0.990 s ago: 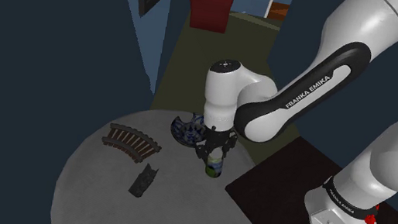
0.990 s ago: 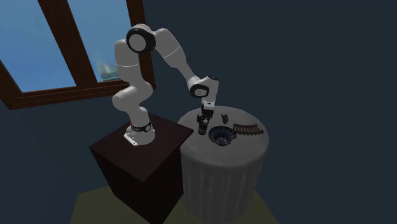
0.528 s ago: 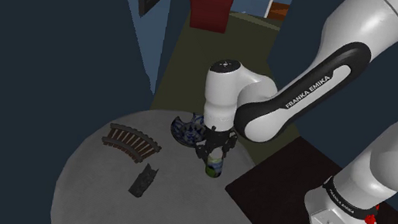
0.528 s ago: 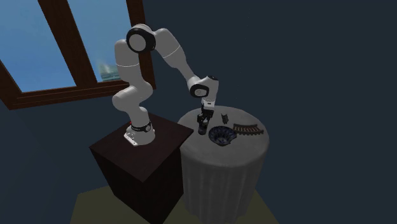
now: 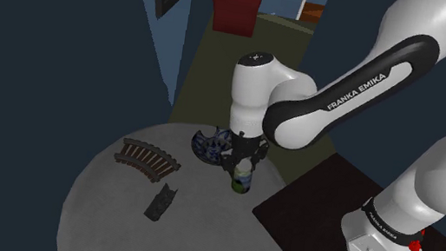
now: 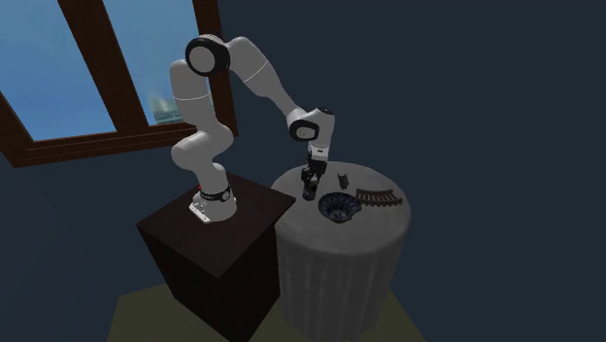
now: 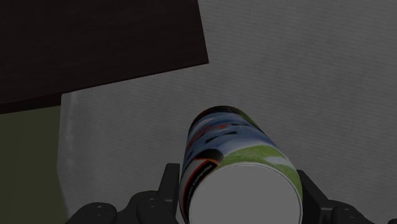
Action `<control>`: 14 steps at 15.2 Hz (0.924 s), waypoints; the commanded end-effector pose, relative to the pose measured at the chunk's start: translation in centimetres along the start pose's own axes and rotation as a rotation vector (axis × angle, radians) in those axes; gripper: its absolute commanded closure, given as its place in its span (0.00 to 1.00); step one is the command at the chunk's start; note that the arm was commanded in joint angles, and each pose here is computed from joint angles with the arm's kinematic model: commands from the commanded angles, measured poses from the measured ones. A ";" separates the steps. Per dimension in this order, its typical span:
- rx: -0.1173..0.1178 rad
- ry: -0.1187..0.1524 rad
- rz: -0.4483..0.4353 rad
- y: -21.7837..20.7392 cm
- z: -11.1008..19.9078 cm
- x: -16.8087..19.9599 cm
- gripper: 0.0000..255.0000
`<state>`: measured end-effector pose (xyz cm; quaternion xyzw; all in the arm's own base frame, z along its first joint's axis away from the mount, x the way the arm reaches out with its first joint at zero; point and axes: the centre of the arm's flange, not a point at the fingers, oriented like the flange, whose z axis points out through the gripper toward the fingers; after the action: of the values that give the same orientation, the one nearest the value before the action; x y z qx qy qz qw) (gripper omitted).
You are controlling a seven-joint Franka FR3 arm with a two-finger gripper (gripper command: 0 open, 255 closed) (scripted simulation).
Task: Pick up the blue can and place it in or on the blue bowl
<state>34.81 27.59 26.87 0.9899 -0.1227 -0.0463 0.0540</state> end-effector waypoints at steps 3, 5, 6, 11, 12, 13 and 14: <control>0.000 -0.001 0.000 0.4 -2.0 -0.2 1.00; 0.000 -0.001 0.000 0.5 -3.1 -0.3 1.00; 0.000 -0.001 0.000 0.6 -3.6 -0.4 1.00; 0.000 -0.001 0.000 0.9 -6.2 -0.6 1.00; 0.000 -0.001 0.000 1.0 -6.7 -0.6 1.00; 0.000 -0.001 0.000 1.0 -7.3 -0.6 1.00; 0.000 -0.001 0.000 1.1 -7.8 -0.7 1.00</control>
<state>34.49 27.41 34.18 0.9899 -0.1227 -0.0465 0.0539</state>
